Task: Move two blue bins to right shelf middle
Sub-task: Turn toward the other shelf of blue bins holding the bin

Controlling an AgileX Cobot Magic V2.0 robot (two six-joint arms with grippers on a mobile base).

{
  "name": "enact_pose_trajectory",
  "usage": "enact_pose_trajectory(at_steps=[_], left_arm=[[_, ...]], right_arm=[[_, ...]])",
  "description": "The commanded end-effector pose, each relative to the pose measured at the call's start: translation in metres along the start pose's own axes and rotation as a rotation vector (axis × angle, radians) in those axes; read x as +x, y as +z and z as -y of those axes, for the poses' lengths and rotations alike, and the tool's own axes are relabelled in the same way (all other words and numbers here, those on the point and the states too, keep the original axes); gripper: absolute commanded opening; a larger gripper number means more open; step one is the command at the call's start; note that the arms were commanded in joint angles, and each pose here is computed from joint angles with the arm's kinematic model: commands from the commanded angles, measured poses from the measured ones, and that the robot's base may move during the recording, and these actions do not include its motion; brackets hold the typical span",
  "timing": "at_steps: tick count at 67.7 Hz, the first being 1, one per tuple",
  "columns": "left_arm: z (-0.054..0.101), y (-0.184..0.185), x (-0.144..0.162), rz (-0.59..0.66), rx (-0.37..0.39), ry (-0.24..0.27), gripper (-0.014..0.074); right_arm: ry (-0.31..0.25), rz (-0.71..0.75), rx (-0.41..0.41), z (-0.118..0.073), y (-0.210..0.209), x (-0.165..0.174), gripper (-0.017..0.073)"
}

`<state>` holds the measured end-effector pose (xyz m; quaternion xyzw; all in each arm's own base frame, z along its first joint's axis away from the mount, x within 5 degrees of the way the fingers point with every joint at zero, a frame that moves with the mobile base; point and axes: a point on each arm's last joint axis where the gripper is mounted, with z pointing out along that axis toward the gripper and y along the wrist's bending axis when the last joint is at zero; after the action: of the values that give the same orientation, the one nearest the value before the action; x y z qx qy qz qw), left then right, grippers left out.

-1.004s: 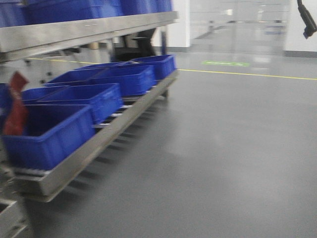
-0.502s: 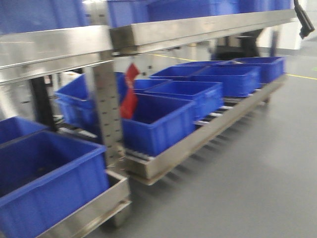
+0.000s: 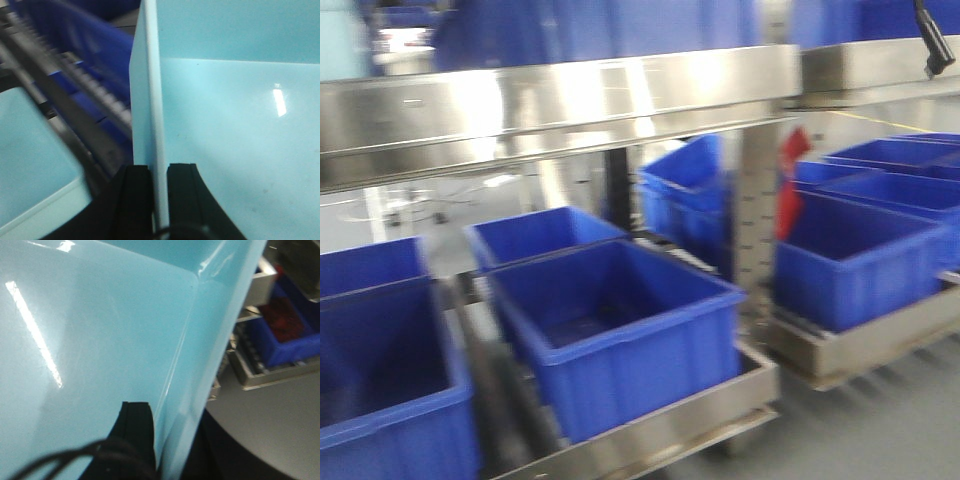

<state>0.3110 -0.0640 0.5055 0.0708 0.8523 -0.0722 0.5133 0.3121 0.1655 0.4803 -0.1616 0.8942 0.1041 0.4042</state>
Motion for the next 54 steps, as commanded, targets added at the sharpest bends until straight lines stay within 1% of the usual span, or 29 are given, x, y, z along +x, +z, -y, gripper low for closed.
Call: enact_pose_trajectory(at_steps=[1,54], left_arm=[[0.0119,-0.0093,-0.0095,0.086,0.091,-0.048,-0.0111],[0.0119,-0.0093,-0.0095,0.086,0.091,-0.048,-0.0111]], right_arm=[[-0.014,0.053,-0.065,-0.0076,-0.0047,-0.0049,-0.0153],[-0.014,0.053,-0.065,-0.0076,-0.0047,-0.0049,-0.0153]])
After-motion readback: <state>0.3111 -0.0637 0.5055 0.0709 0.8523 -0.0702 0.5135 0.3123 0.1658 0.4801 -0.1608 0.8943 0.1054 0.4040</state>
